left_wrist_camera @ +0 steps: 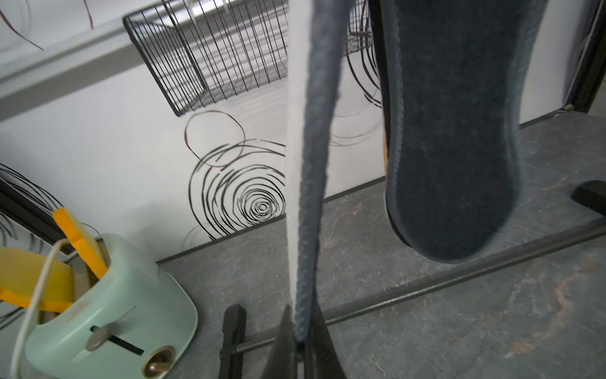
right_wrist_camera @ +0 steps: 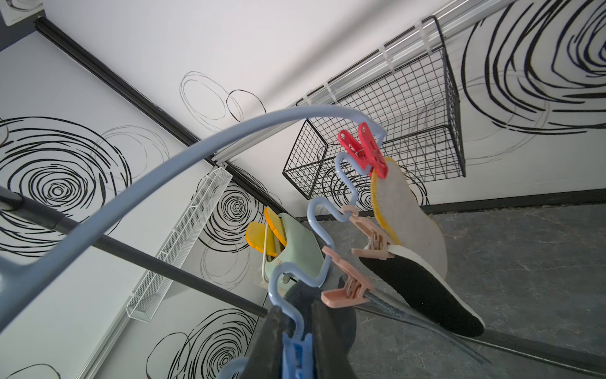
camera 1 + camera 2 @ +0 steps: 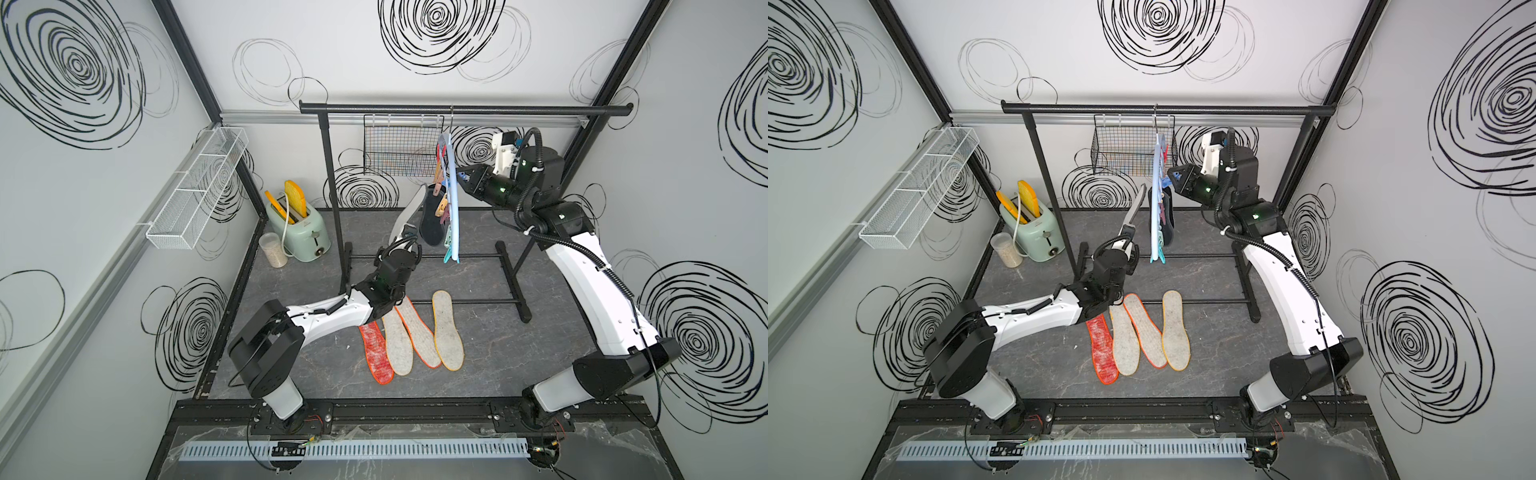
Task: Take the shoe insoles off the hanger
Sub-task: Open the clamp at the hanger, then place the insole at the center of the board.
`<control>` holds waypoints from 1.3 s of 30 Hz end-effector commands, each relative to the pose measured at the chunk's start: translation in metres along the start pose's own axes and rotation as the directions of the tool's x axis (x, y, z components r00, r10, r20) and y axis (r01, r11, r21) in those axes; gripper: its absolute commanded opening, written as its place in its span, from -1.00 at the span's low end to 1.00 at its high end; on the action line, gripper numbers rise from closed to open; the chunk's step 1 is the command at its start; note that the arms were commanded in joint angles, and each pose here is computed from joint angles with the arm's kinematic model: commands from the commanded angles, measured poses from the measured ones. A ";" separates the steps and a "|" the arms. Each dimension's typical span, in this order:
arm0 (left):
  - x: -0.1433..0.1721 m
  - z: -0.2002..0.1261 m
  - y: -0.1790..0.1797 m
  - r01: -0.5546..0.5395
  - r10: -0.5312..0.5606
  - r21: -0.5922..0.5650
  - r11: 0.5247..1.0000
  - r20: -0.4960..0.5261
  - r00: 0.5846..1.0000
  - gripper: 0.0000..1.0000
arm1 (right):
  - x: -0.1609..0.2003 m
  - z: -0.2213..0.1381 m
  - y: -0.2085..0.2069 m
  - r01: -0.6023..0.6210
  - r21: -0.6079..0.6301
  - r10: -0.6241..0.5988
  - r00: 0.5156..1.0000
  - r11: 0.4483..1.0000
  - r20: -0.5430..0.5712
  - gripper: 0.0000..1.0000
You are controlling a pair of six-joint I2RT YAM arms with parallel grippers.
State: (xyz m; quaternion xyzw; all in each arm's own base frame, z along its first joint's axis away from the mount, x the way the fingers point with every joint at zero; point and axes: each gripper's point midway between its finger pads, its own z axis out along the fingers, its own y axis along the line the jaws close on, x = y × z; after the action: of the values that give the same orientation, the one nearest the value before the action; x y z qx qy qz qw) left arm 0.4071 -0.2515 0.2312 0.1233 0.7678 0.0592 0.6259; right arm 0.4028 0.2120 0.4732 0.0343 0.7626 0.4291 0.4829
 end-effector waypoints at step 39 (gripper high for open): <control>0.063 -0.160 -0.124 0.691 -0.396 0.611 0.386 -0.567 0.722 -1.00 | 0.020 -0.083 -0.144 0.022 0.281 -0.083 0.975 0.959 0.206 -0.16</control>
State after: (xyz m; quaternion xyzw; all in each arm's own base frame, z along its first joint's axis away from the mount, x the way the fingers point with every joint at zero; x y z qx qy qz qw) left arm 0.2277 -0.3119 0.1441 0.1357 0.8332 -0.3988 0.3583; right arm 0.3822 0.0855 0.3732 0.1269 0.7702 0.3106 0.5423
